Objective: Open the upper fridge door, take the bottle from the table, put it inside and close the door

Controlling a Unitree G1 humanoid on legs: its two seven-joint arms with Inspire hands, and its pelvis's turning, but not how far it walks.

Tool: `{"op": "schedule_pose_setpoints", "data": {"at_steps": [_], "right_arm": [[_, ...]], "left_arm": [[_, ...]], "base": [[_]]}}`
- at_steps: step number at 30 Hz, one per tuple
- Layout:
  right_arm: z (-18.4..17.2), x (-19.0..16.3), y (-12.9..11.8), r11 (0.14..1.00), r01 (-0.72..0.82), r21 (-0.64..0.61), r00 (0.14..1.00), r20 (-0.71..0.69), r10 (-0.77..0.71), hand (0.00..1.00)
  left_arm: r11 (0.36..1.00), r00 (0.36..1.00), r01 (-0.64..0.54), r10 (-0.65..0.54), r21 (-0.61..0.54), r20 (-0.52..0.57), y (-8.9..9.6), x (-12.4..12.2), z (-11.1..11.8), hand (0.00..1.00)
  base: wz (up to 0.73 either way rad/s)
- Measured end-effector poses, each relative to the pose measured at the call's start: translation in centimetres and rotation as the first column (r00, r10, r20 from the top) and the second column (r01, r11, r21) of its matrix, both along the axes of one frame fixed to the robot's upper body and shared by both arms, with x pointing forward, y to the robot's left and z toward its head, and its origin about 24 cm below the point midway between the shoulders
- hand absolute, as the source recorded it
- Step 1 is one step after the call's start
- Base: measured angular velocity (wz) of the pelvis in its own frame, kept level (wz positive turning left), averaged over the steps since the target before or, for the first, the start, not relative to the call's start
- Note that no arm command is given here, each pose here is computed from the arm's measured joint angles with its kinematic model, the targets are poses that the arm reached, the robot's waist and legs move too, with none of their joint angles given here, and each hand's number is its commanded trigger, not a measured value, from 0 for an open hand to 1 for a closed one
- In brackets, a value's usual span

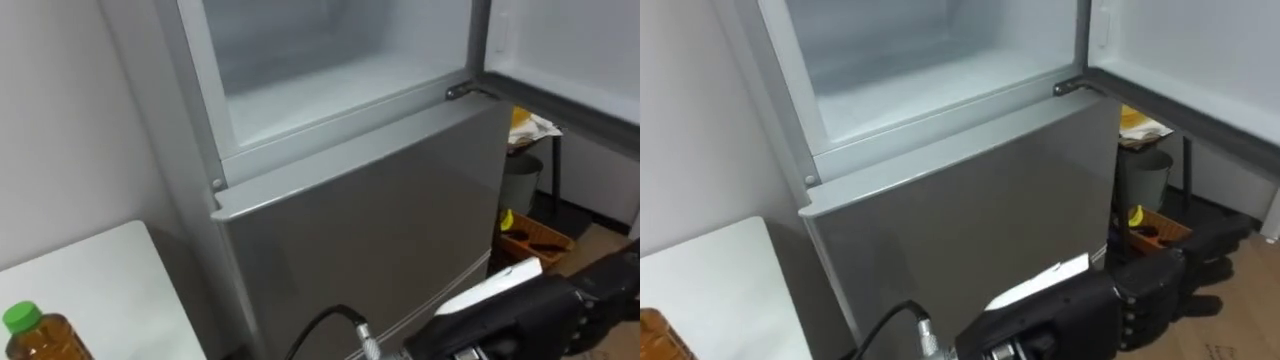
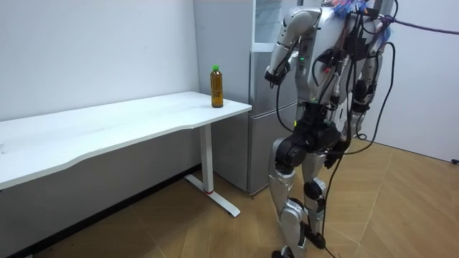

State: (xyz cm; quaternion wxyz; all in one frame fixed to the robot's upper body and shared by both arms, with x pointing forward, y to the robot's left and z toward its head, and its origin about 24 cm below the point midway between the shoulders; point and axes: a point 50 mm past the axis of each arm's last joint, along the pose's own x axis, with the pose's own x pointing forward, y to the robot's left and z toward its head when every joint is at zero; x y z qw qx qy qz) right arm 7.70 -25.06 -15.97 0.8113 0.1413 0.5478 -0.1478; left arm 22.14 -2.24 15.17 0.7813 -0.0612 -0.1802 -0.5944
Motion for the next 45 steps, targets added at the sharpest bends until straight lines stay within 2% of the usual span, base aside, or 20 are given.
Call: {"op": "schedule_pose_setpoints", "data": {"at_steps": [12,21,24,30,33,36,38,42,44,45], "right_arm": [[-0.1,0.0,0.4,1.0,-0.007,0.008,1.0,-0.001,0.007,0.0],[-0.1,-0.2,0.2,1.0,-0.02,-0.004,1.0,-0.01,0.02,0.0],[-0.1,-0.3,0.1,1.0,-0.023,-0.007,1.0,-0.017,0.023,0.0],[-0.5,-1.1,1.0,1.0,-0.023,0.016,0.999,-0.033,0.023,0.0],[-0.6,-1.7,1.1,1.0,0.0,0.022,0.999,-0.039,0.001,0.0],[-0.6,-3.0,0.8,1.0,0.027,0.014,0.998,-0.052,-0.026,0.0],[-0.7,-3.5,0.8,0.999,0.04,0.012,0.998,-0.057,-0.04,0.0],[-0.7,-4.3,0.8,0.998,0.054,0.013,0.996,-0.068,-0.053,0.0],[-0.8,-4.6,1.0,0.997,0.069,0.019,0.995,-0.074,-0.067,0.0],[-0.8,-4.6,1.0,0.997,0.073,0.021,0.995,-0.075,-0.071,0.0]], "left_arm": [[0.998,0.999,0.035,-0.035,0.042,0.006,0.1,-0.3,-0.6,0.0],[0.997,0.998,-0.016,0.011,0.081,0.059,0.6,0.1,-0.5,0.0],[0.993,0.992,-0.086,0.077,0.086,0.104,1.5,0.6,-0.1,0.0],[0.962,0.943,-0.273,0.273,-0.03,0.187,5.1,0.9,2.4,0.0],[0.913,0.884,-0.399,0.407,-0.085,0.228,7.3,1.1,3.5,0.0],[0.837,0.816,-0.532,0.547,-0.129,0.188,9.9,1.7,3.5,0.0],[0.755,0.742,-0.632,0.655,-0.175,0.141,12.3,1.5,3.3,0.0],[0.642,0.629,-0.736,0.766,-0.217,0.132,15.1,1.4,3.8,0.0],[0.553,0.54,-0.785,0.832,-0.279,0.131,16.9,1.3,4.6,0.0],[0.529,0.516,-0.796,0.847,-0.295,0.128,17.3,1.2,4.7,0.0]], "base": [[0.06],[0.13],[0.2],[0.14],[0.16],[0.09],[0.19],[0.14],[0.22],[0.08]]}}
